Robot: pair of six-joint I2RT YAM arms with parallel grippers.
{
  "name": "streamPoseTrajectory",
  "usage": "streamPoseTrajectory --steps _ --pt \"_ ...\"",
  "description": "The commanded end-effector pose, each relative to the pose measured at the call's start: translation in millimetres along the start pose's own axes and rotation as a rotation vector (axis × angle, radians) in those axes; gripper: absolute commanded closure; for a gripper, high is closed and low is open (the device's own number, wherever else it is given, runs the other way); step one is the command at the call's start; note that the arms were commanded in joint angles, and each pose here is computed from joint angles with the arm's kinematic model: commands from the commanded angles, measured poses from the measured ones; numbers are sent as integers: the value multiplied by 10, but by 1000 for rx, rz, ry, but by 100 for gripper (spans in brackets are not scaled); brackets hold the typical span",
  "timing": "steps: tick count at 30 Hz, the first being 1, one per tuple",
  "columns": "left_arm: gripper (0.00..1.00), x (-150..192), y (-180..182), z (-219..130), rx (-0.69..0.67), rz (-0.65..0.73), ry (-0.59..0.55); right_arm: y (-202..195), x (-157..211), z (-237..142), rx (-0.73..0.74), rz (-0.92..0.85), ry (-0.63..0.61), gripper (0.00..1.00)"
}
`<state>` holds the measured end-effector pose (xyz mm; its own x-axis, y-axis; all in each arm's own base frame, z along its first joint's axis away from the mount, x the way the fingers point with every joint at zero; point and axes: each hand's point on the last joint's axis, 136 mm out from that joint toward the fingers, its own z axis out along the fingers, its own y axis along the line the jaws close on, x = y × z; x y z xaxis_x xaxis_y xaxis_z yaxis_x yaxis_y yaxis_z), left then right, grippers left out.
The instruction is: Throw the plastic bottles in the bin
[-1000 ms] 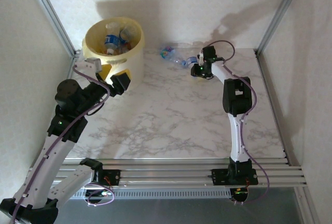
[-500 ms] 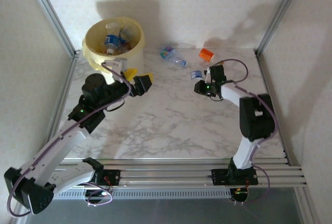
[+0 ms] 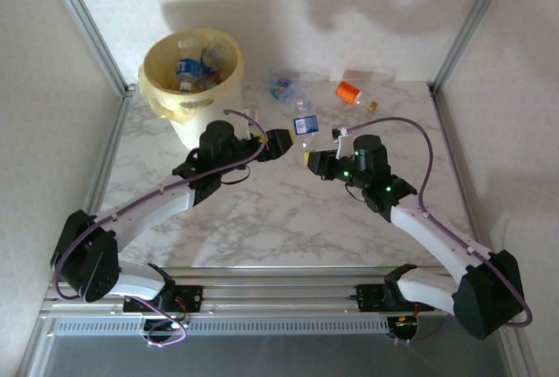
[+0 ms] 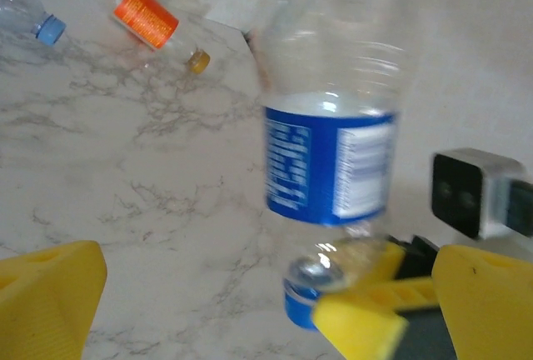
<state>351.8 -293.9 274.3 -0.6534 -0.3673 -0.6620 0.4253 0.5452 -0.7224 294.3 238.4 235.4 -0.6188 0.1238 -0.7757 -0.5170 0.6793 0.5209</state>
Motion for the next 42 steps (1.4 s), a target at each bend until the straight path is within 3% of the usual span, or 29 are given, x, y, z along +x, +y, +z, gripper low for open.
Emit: streamPoseTrajectory --steps 1,8,13,23,26,30,33,36,42 --pt "1 -268 -421 62 161 -37 -71 211 42 -69 -81 -25 -9 81" --pt "1 -196 -446 219 202 -55 -43 443 102 -154 -181 -69 1 81" --pt "10 -190 -429 277 201 -57 -36 567 196 -153 -259 -84 29 81" --pt "50 -189 -379 273 164 -23 -22 591 253 -90 -280 -89 65 77" --pt "57 -257 -355 216 147 -4 -38 565 229 -85 -259 -89 57 69" --pt "62 -488 -266 70 103 19 -84 526 210 -103 -232 -97 42 27" --pt "63 -769 -181 -143 47 46 -133 416 201 -143 -163 -108 24 9" --pt "62 -1210 -120 -503 -37 100 -224 280 197 -202 -83 -117 1 1" --pt "61 -2354 -173 -1494 -324 304 -513 123 199 -223 -1 -110 -1 1"
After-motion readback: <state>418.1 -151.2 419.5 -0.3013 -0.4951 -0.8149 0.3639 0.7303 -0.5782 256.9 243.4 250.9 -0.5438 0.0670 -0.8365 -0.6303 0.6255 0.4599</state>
